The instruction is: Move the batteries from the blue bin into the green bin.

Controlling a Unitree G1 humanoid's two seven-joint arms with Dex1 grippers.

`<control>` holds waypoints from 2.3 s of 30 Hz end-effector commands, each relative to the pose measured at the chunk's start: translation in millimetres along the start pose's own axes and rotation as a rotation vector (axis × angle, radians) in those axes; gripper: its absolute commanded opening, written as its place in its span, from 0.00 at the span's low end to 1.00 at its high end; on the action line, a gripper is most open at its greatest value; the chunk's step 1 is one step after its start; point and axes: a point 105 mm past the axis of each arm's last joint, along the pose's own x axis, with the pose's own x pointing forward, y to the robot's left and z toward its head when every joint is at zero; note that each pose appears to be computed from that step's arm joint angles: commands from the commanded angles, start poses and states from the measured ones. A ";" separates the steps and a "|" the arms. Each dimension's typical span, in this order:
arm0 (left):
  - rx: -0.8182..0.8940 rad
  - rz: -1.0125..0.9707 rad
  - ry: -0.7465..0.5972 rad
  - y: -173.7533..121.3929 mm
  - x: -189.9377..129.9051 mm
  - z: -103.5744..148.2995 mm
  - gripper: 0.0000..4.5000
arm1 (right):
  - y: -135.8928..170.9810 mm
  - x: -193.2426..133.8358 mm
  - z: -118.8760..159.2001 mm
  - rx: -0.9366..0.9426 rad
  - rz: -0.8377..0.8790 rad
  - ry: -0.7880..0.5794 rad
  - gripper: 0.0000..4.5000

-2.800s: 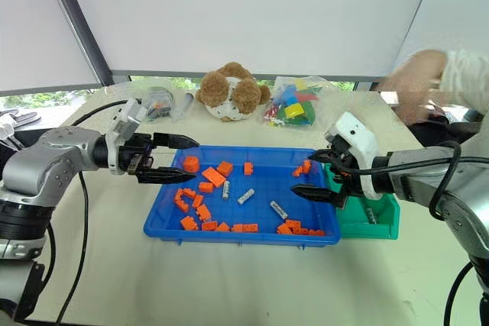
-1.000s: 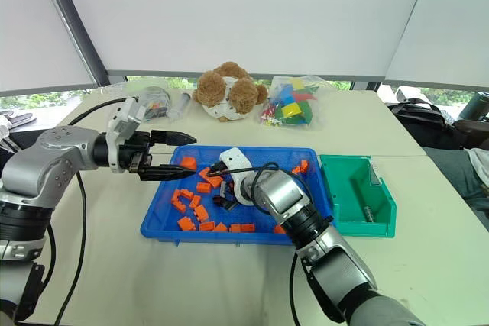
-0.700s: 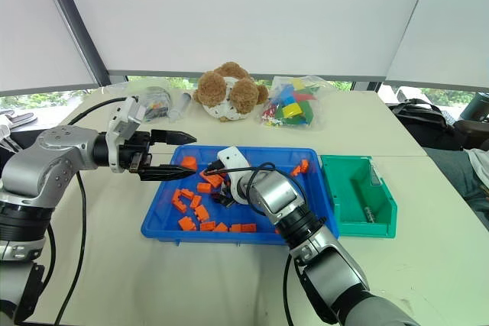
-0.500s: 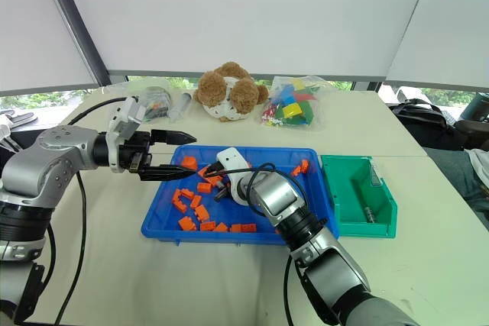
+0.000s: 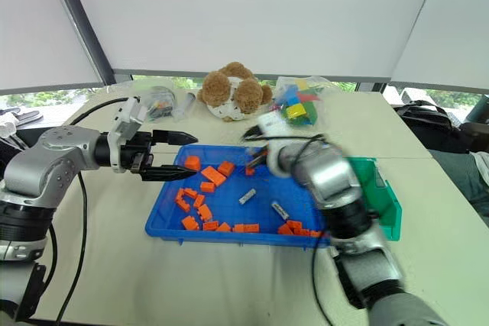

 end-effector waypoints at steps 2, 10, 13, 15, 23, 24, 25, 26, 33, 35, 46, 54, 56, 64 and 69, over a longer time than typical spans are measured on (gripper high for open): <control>0.040 -0.014 -0.011 0.2 1.9 7.2 1.00 | -67.1 -63.8 -19.5 -0.026 -0.218 0.033 0.00; 0.038 -0.031 -0.018 2.9 6.6 6.2 1.00 | -86.1 -101.2 -77.4 -0.013 -0.251 0.208 0.12; 0.039 -0.037 -0.020 3.2 8.6 6.3 1.00 | -80.1 -98.3 -85.4 0.004 -0.208 0.214 0.45; 0.040 -0.039 -0.021 3.4 8.8 6.4 1.00 | -78.9 -97.7 -84.5 0.008 -0.196 0.204 0.68; 0.048 -0.039 -0.016 4.6 7.8 7.1 1.00 | -10.6 -71.1 -24.5 -0.040 0.162 -0.026 1.00; 0.049 -0.039 -0.015 4.7 8.0 7.2 1.00 | -0.3 -66.9 -21.3 -0.048 0.204 -0.036 1.00; 0.051 -0.038 -0.016 4.7 8.1 8.0 1.00 | 14.0 -57.9 -20.5 -0.062 0.252 -0.036 1.00; 0.053 -0.037 -0.017 4.6 7.8 8.8 1.00 | 28.5 -47.6 -20.6 -0.069 0.296 -0.034 1.00; 0.061 -0.016 -0.014 3.6 4.0 10.7 1.00 | 77.3 9.9 -42.3 -0.052 0.372 0.060 1.00; 0.062 -0.007 -0.005 3.2 1.9 9.8 1.00 | 81.5 22.5 -50.6 -0.033 0.350 0.100 1.00; 0.056 0.008 0.003 0.9 -0.3 8.8 1.00 | 102.1 50.1 -60.4 -0.024 0.367 0.136 1.00; 0.048 0.002 -0.003 -0.6 1.9 9.9 1.00 | 110.4 57.8 -64.0 -0.069 0.366 0.153 1.00; 0.048 0.001 -0.004 -0.8 2.3 10.4 1.00 | 111.2 57.7 -65.4 -0.079 0.368 0.158 1.00; 0.045 -0.001 -0.005 -1.2 3.3 9.3 1.00 | 110.1 56.3 -59.6 -0.074 0.361 0.143 0.49; 0.040 -0.008 -0.011 -2.8 4.4 9.0 1.00 | 16.6 24.0 -7.9 0.018 0.089 0.002 0.49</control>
